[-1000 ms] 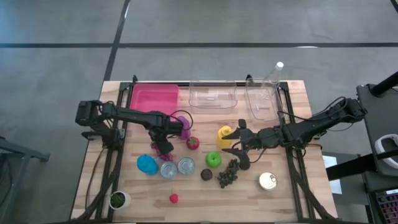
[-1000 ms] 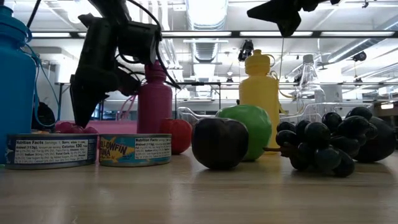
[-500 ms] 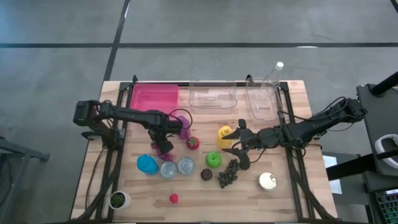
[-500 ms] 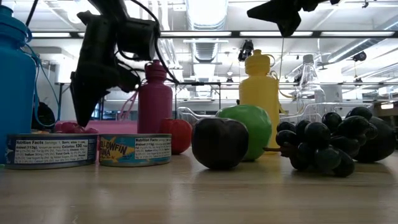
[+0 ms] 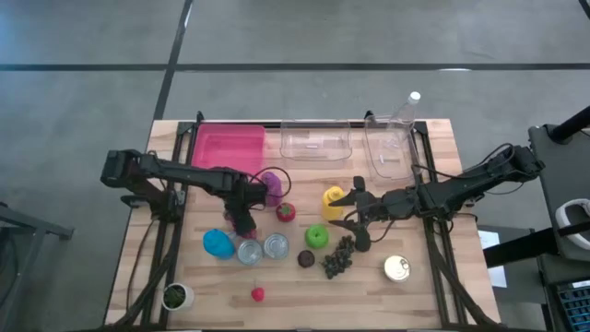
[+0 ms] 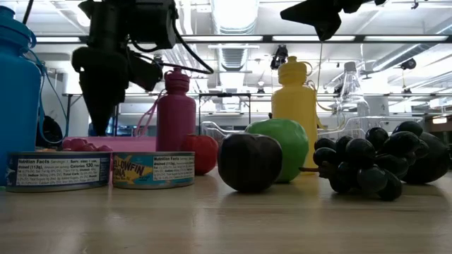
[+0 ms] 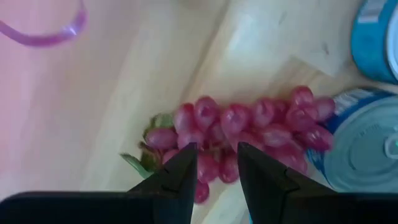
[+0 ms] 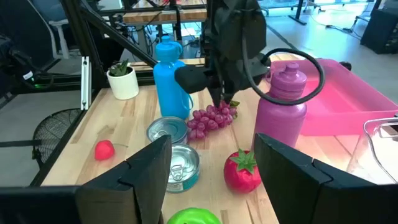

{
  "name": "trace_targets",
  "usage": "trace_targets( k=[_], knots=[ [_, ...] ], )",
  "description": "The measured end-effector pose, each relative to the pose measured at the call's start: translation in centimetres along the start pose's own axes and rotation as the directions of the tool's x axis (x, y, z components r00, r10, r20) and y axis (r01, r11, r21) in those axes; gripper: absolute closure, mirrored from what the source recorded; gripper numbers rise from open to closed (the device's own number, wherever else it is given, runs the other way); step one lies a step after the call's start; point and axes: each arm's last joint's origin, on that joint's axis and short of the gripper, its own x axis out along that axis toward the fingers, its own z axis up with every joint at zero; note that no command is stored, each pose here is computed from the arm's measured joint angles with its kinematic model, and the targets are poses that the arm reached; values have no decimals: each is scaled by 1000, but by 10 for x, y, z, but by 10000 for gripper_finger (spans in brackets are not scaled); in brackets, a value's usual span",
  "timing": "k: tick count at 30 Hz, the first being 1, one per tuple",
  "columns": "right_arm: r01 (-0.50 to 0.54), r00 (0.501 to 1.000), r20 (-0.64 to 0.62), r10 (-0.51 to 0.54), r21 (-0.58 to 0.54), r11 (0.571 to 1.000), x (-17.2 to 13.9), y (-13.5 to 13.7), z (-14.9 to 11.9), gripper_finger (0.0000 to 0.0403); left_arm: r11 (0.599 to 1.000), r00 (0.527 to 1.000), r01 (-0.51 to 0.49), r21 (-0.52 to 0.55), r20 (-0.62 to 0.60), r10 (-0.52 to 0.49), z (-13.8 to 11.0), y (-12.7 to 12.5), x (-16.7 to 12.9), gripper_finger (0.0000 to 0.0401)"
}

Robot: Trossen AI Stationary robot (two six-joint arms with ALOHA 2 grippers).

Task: Pick & Place Food Item
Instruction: Put the red grapes into the red transparent bin

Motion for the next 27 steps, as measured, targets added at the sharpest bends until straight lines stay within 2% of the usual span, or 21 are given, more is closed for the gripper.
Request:
trace_targets(
  k=[13, 20, 27],
  knots=[
    [0, 1000, 0, 0, -1, 1000, 0, 0, 0, 179, 999, 1000, 20, 42, -24, -19, -2, -1, 0, 282],
    [-1, 1000, -1, 1, -2, 1000, 0, 0, 0, 179, 999, 998, 1, 42, -68, 2, -10, 3, 14, 282],
    [0, 1000, -1, 0, -5, 1000, 0, 0, 0, 179, 999, 998, 3, 42, -62, 0, -10, 4, 16, 282]
  ],
)
